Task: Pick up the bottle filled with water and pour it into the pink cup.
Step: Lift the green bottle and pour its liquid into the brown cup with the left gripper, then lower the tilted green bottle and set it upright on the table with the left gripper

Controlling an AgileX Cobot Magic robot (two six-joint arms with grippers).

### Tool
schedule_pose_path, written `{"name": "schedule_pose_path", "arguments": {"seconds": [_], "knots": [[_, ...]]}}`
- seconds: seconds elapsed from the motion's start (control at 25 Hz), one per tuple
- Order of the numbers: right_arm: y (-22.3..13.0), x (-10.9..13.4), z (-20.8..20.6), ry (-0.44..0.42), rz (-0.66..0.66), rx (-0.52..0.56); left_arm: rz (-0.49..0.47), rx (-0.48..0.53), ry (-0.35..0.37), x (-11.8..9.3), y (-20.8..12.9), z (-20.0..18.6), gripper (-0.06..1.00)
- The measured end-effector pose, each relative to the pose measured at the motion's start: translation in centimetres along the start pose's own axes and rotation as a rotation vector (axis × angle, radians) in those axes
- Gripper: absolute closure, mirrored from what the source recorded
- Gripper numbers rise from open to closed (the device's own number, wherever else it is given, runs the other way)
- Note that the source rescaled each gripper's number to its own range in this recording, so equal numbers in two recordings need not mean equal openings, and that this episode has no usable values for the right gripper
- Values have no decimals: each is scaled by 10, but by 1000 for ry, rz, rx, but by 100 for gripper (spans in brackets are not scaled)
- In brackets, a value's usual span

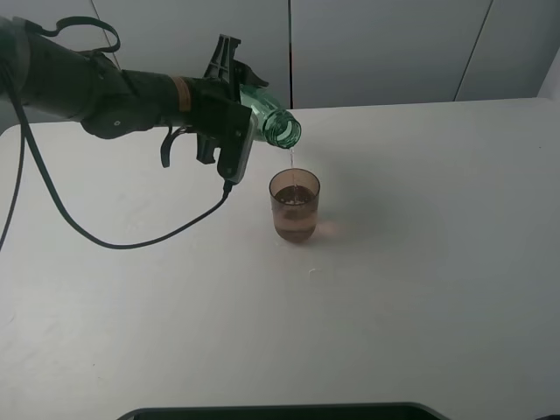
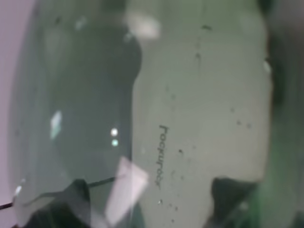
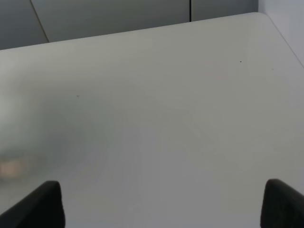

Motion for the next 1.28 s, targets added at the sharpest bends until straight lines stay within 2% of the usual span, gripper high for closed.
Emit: {"name": "schedule_pose_path", "arguments": {"seconds": [0.2,0.4,0.64,0.76,0.84,0.92,1.08,1.28], "knots": [[0,0,0,0,0,0,-294,0,119,13,-1,-2,94],[0,0,0,0,0,0,-655,-11,285,45,-4,-22,94],[0,0,0,0,0,0,-1174,-175,517,97,-29,-68,94],[0,0,0,0,0,0,-1396,-226,598,108,-57,-85,94],[0,0,0,0,0,0,-1477,-229,619,110,-76,-93,94],[0,0,0,0,0,0,-1527,-236,609,109,-86,-98,94],[0,0,0,0,0,0,-1526,-298,594,97,-90,-103,94],[0,0,0,0,0,0,-1534,-233,551,65,-93,-101,94]]}}
Point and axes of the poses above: a point on each arm's last joint axis where the gripper is mounted, z pointing out along that axis toward the gripper, x along the wrist's bending axis when the last joint is at zero, y = z × x, the point moved 1 cm from there along z, pointing out along that axis toward the gripper, and after that the axes turned 14 degrees about -z, right-handed, at the moved point
